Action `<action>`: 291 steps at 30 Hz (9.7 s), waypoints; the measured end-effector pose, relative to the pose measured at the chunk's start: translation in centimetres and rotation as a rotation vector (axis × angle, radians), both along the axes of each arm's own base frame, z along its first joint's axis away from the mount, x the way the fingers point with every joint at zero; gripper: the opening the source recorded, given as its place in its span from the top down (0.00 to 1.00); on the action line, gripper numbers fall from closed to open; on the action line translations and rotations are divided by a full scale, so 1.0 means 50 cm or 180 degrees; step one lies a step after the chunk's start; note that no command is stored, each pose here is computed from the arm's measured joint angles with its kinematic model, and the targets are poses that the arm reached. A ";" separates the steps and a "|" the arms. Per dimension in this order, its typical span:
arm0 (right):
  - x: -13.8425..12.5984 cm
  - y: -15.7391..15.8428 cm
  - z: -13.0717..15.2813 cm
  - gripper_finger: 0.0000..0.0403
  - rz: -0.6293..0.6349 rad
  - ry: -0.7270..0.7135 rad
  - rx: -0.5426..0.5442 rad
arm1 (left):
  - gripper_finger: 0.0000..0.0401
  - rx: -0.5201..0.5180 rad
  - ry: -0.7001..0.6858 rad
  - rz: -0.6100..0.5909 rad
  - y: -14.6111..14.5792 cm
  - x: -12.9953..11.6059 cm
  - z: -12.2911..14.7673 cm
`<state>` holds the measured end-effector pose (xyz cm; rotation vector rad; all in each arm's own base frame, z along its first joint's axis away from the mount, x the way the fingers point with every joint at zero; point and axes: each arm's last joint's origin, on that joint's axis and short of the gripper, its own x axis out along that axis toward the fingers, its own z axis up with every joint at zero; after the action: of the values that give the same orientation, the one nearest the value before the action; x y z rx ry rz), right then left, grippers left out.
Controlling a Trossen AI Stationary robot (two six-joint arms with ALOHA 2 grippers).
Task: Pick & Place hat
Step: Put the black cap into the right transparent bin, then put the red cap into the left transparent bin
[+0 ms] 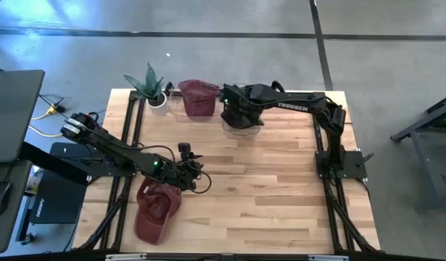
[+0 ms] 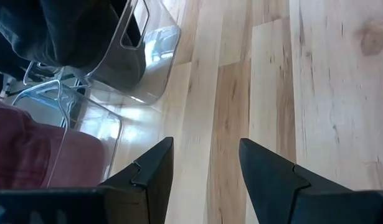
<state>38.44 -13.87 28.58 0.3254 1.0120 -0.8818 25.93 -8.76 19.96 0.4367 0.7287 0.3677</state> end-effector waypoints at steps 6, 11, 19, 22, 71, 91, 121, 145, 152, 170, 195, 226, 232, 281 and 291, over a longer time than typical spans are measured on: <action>-0.021 0.005 0.010 0.73 0.0039 0.0210 0.0047 | 0.57 -0.0018 -0.0018 -0.0008 -0.001 0.001 0.001; -0.059 0.013 0.071 0.53 -0.0047 0.0005 -0.0049 | 0.57 -0.0020 -0.0019 -0.0008 -0.001 0.001 0.001; -0.083 0.047 0.156 0.45 0.0438 -0.0708 0.0116 | 0.57 -0.0031 -0.0044 -0.0009 -0.001 0.002 0.002; -0.054 0.044 0.156 0.50 0.0721 -0.1055 0.0193 | 0.57 -0.0031 -0.0046 -0.0008 -0.001 0.002 0.002; -0.118 0.112 0.008 0.99 0.1157 -0.0830 0.0367 | 0.57 -0.0093 -0.0053 -0.0043 -0.002 0.003 0.002; -0.185 0.442 -0.151 0.97 0.2072 -0.2465 -0.0257 | 0.57 -0.1453 0.0864 0.0416 -0.030 -0.045 0.162; -0.268 0.470 -0.221 0.97 0.1520 -0.2856 -0.0654 | 0.27 -0.3895 0.1573 0.2411 -0.270 -0.130 0.045; -0.294 0.511 -0.207 0.97 0.1753 -0.2860 -0.0720 | 0.98 -0.3160 0.1745 0.0747 -0.167 -0.025 0.084; -0.338 0.560 -0.137 0.96 0.2414 -0.3406 -0.0702 | 0.99 -0.2522 0.0425 -0.1359 -0.123 0.008 0.217; -0.263 0.694 0.025 0.39 0.3420 -0.1855 -0.2740 | 1.00 -0.2187 -0.1314 -0.3019 -0.043 0.045 0.193; -0.226 0.676 0.131 0.97 0.3637 -0.1743 -0.1085 | 1.00 -0.2017 -0.1005 -0.2984 -0.035 0.042 0.170; -0.208 0.576 0.268 0.59 0.2962 -0.1980 0.0323 | 1.00 -0.0779 -0.0859 -0.2376 -0.016 0.047 0.152; -0.174 0.549 0.218 0.75 0.2674 -0.1759 0.0247 | 1.00 0.0232 -0.0493 -0.2169 -0.017 0.066 0.113; -0.177 0.474 0.091 0.99 0.1066 -0.0277 -0.0212 | 1.00 0.0871 -0.0546 -0.0858 -0.044 0.101 0.059; -0.116 0.476 0.121 1.00 0.1703 -0.0960 -0.0106 | 1.00 0.0785 -0.0508 -0.1027 -0.050 0.109 0.043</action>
<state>32.63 9.93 34.61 0.1398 0.7483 -0.3501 31.38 -11.25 22.11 0.7384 0.4483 0.1852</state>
